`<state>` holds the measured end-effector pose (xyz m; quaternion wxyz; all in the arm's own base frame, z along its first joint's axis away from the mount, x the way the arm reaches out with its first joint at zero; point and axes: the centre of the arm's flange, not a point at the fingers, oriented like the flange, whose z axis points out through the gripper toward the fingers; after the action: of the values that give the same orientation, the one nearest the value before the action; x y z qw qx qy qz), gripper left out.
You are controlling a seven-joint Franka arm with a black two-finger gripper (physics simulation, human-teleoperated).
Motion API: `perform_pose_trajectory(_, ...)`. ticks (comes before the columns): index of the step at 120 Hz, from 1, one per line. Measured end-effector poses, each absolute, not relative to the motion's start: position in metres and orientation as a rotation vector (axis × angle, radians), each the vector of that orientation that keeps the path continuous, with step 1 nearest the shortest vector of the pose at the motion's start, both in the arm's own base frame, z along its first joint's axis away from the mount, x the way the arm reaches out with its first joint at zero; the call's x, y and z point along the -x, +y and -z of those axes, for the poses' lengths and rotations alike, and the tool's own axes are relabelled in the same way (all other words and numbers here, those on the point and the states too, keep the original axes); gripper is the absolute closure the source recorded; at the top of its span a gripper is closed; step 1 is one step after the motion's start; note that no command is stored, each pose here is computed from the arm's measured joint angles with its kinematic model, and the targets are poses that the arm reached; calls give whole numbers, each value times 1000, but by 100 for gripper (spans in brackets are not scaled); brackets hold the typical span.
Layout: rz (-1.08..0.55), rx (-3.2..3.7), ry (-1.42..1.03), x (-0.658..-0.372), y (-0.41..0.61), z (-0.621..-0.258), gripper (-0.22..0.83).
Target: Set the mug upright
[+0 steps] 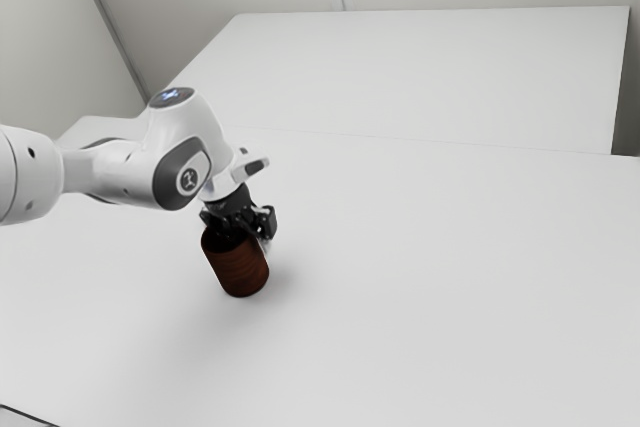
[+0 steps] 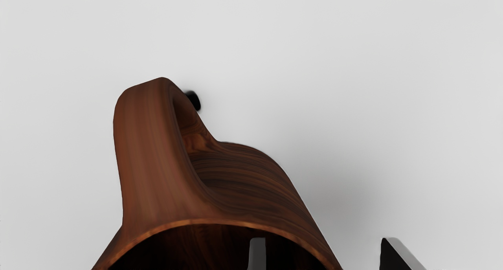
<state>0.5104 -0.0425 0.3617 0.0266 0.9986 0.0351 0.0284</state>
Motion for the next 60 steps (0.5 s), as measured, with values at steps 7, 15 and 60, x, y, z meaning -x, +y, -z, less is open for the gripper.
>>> perform_pose_trajectory(7,-106,-3084,101,-510,-44,-369,28)
perform_pose_trajectory(15,-122,-3083,88,-509,-47,-376,23)
perform_pose_trajectory(60,-134,-3070,69,-513,-51,-414,7)
